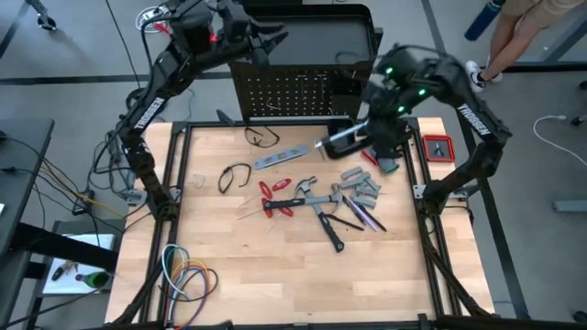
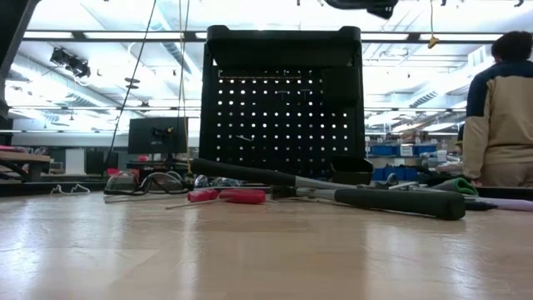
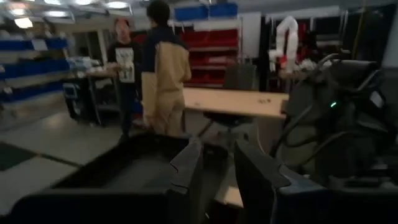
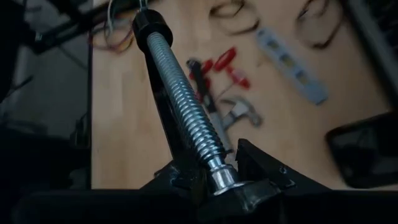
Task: Hang tools onto peg board
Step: Remove the clamp from the top of the peg board
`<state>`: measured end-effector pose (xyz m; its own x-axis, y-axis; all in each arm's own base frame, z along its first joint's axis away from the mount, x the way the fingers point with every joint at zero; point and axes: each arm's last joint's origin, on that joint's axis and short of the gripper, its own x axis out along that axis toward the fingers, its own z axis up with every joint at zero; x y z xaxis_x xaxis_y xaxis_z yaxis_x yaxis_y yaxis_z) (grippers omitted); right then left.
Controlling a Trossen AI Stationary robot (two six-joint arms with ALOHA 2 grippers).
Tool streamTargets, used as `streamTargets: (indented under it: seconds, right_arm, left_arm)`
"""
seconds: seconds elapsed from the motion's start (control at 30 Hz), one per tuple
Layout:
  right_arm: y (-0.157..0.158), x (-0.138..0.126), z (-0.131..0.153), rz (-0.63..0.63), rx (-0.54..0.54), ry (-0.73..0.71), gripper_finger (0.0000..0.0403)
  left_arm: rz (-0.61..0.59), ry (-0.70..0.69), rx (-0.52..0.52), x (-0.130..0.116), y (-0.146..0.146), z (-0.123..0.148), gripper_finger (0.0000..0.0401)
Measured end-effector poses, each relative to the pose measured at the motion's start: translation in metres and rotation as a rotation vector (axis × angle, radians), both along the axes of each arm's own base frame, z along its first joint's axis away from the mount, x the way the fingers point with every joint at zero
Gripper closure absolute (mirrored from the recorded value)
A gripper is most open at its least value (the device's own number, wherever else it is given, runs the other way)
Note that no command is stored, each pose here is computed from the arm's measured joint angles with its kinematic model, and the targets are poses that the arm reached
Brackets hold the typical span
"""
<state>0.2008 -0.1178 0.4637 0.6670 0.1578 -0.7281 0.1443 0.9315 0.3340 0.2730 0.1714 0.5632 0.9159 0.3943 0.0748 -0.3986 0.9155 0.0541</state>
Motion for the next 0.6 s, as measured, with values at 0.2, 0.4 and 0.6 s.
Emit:
streamTargets:
  seconds: [0.2, 0.4, 0.6]
  right_arm:
    - [-0.005, 0.025, -0.051, 0.002, 0.072, 0.038, 0.0306]
    - [-0.01, 0.051, -0.115, -0.117, 0.178, 0.079, 0.0306]
    - [0.0, 0.073, -0.163, -0.322, 0.18, 0.083, 0.0306]
  left_arm:
    - [-0.061, 0.058, -0.125, -0.001, -0.023, -0.004, 0.0309]
    - [-0.137, 0.139, -0.239, 0.009, -0.047, -0.015, 0.0309]
    - [-0.196, 0.155, -0.248, 0.017, -0.066, -0.017, 0.0314]
